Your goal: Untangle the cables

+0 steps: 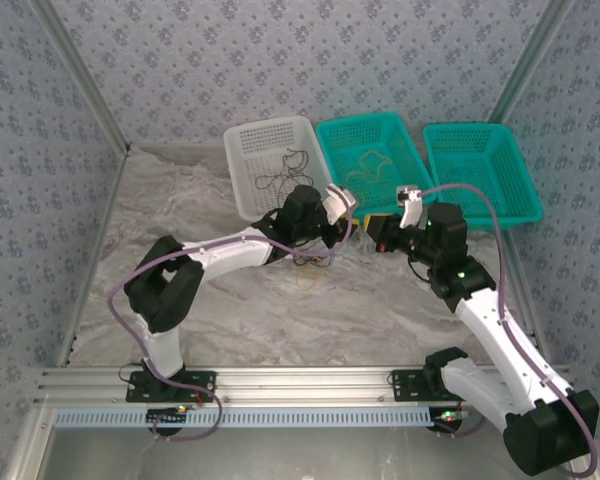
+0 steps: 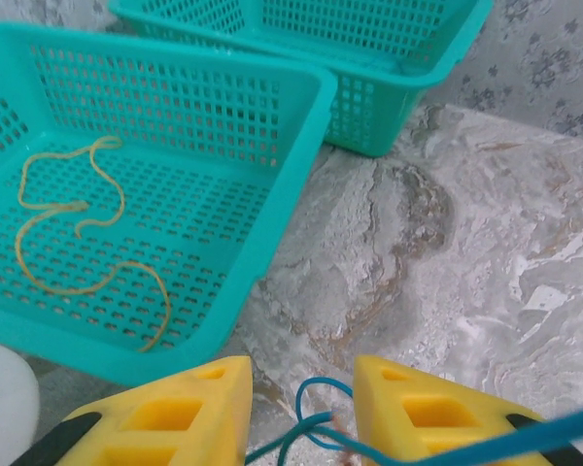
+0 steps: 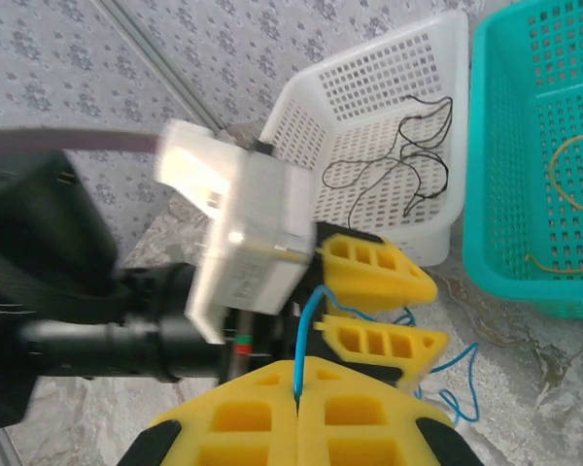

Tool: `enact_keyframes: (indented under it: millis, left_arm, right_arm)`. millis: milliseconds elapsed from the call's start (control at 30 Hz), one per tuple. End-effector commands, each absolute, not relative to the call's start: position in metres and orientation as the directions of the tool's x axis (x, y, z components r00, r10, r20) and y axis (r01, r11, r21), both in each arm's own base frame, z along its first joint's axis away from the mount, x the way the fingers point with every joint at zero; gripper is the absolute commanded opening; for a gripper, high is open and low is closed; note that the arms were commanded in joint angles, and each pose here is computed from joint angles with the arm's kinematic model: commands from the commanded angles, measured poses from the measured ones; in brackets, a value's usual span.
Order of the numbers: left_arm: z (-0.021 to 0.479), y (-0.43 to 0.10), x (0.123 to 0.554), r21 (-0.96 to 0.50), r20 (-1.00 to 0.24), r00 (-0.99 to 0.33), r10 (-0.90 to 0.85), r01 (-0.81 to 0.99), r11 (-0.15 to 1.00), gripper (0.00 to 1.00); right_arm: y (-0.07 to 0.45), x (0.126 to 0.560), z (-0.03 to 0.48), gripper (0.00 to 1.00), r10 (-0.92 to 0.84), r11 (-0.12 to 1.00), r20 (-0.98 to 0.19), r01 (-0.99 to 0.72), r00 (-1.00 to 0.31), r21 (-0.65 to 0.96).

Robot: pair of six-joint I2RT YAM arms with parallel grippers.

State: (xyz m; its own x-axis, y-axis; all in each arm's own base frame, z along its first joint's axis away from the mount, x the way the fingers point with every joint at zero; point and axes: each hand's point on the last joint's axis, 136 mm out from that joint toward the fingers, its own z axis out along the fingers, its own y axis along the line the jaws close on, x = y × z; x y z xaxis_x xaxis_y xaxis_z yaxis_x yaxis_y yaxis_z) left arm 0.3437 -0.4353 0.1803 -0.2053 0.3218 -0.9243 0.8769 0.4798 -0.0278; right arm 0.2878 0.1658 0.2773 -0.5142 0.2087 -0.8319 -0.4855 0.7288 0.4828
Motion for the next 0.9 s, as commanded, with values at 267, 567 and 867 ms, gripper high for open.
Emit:
enact_keyframes:
  millis: [267, 567, 867]
  left_arm:
    - [0.145, -0.434, 0.342, -0.238, -0.9, -0.392, 0.191, 0.809, 0.538, 0.32]
    - [0.113, -0.424, 0.335, -0.295, -0.857, -0.475, 0.201, 0.771, 0.564, 0.33]
    - [0.09, -0.418, 0.328, -0.374, -0.816, -0.554, 0.162, 0.721, 0.583, 0.34]
  right_arm:
    - [0.142, 0.279, 0.347, 0.0, 0.327, 0.749, -0.899, -0.5, -0.291, 0.434]
    - [0.133, 0.273, 0.385, 0.0, 0.355, 0.753, -0.915, -0.522, -0.19, 0.401]
    - [0.119, 0.276, 0.42, 0.0, 0.413, 0.773, -0.909, -0.509, -0.05, 0.379]
